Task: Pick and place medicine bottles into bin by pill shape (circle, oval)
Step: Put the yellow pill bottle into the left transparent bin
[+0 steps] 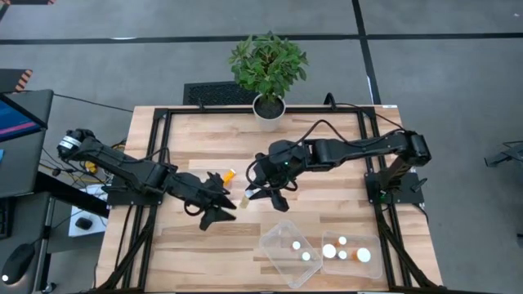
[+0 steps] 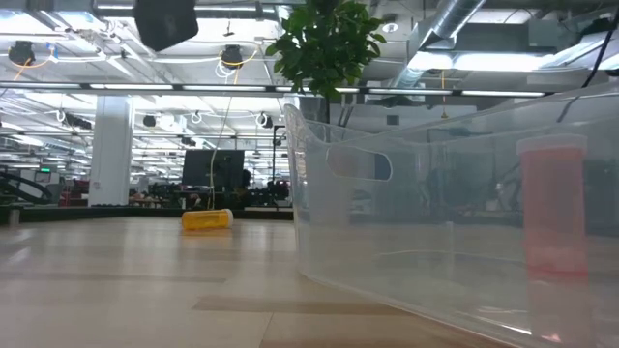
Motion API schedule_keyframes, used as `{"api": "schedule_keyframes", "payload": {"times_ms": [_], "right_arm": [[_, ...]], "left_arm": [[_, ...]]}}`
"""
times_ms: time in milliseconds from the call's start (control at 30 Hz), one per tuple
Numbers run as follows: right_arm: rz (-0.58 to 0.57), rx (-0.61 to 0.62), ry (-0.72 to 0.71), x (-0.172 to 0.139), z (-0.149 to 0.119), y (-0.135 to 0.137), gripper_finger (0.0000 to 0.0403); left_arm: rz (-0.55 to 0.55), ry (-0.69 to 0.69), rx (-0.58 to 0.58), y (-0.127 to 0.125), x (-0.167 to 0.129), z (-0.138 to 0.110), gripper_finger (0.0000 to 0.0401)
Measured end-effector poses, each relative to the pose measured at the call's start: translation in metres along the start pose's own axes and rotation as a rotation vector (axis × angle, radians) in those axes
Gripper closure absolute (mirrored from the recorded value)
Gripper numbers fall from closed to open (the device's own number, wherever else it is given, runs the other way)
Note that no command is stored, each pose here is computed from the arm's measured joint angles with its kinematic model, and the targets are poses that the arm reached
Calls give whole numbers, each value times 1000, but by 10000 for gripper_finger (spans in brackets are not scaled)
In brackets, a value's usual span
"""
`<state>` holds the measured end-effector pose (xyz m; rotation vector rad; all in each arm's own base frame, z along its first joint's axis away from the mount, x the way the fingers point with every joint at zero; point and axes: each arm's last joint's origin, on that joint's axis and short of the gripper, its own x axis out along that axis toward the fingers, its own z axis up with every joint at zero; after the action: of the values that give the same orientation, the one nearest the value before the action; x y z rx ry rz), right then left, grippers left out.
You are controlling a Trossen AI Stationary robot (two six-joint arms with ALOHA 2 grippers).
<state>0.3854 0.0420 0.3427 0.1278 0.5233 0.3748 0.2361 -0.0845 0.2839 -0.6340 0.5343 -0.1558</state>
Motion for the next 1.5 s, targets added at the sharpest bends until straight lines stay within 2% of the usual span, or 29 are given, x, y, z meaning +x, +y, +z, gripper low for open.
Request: {"api": "schedule_keyframes", "payload": {"times_ms": [133, 300, 500, 667, 867, 1133, 1333, 1500], "right_arm": [[0, 28, 88, -19, -4, 11, 295], [-63, 34, 248, -31, -19, 53, 295], [-150, -5, 316, -17, -40, 112, 295], [-274, -14, 355, 7, -62, 138, 295], [-316, 38, 442, 46, -89, 143, 295], [-334, 61, 557, 87, -126, 146, 294], [-390, 65, 605, 108, -148, 144, 294], [-475, 68, 571, 108, -149, 141, 294]], "left_arm": [[-67, 43, -38, -7, -5, -4, 169], [-126, 22, -40, -19, -23, -5, 174], [-149, -126, -27, -28, -54, 1, 185], [-146, -240, 13, -29, -80, 7, 188], [-180, -328, 30, -29, -105, 13, 189], [-165, -337, 42, -25, -119, 11, 189], [-137, -306, 50, -22, -118, 8, 189], [-131, -299, 54, -22, -118, 8, 189]]}}
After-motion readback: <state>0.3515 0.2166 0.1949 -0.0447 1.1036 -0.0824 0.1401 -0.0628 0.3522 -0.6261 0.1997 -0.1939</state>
